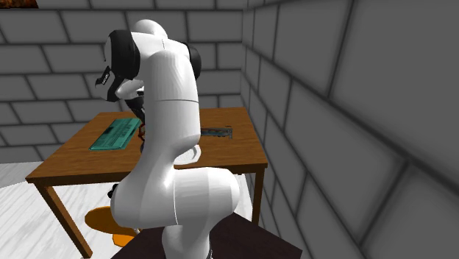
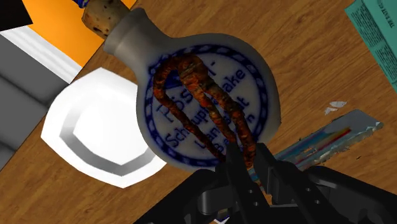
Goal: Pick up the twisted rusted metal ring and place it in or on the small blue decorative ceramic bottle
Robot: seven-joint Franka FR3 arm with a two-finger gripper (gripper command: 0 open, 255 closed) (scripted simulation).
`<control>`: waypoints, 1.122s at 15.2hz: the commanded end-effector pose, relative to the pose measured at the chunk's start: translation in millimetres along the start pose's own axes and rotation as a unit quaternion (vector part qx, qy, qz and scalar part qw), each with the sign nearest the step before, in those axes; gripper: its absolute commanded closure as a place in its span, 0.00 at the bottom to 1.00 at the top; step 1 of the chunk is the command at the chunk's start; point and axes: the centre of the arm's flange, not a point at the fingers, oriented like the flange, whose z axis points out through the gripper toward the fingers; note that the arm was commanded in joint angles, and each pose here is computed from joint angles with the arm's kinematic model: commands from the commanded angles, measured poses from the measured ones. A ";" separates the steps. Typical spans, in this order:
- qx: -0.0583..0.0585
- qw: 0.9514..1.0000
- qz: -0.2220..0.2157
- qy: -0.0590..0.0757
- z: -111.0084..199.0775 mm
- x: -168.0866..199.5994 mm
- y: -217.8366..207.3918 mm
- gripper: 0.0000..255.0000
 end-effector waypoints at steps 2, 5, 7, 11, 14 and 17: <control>-0.001 1.000 0.000 0.000 17.2 -2.4 0.9 1.00; -0.001 1.000 0.000 0.000 31.8 -5.8 1.1 1.00; -0.001 1.000 0.000 0.000 31.8 -5.8 1.0 1.00; -0.001 1.000 0.000 0.000 31.8 -5.8 1.1 1.00; -0.001 1.000 0.000 0.000 31.8 -5.8 0.8 0.00; -0.001 1.000 0.000 0.000 31.8 -5.9 0.9 0.00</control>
